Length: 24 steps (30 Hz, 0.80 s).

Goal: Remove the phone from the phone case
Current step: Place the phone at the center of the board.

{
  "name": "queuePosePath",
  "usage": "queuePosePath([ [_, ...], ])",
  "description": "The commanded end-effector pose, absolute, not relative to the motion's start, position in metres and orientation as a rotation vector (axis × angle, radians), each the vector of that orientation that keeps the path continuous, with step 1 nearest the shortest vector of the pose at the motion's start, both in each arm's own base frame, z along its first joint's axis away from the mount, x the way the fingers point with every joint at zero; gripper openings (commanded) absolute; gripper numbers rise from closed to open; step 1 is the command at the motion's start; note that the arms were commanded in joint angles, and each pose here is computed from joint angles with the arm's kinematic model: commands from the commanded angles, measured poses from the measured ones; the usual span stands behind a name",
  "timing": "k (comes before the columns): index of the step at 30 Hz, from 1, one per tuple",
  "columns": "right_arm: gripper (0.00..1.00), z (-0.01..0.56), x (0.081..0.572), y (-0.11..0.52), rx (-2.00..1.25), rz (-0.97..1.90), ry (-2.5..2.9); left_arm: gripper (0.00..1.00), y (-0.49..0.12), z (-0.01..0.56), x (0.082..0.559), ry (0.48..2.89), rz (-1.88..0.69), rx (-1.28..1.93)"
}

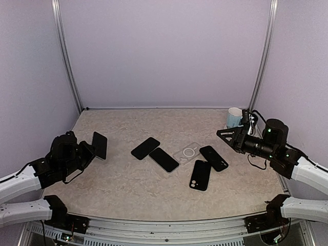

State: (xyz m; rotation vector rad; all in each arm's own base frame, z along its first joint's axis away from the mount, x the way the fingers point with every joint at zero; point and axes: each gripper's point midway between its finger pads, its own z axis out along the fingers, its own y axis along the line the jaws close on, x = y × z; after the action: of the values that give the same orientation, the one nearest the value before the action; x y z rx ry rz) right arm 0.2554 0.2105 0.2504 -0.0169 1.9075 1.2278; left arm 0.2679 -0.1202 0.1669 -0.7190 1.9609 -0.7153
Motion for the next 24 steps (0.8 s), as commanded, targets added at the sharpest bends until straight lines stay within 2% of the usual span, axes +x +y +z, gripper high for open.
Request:
queuePosePath([
  [1,0.61,0.264,0.26,0.209,-0.047,1.212,1.855,0.0,-0.114,0.162,0.276,1.963,-0.744,-0.691],
  [24,0.65,0.265,0.253,0.205,-0.077,1.194,1.838,0.01,-0.153,0.104,0.311,2.017,-0.989,-0.547],
])
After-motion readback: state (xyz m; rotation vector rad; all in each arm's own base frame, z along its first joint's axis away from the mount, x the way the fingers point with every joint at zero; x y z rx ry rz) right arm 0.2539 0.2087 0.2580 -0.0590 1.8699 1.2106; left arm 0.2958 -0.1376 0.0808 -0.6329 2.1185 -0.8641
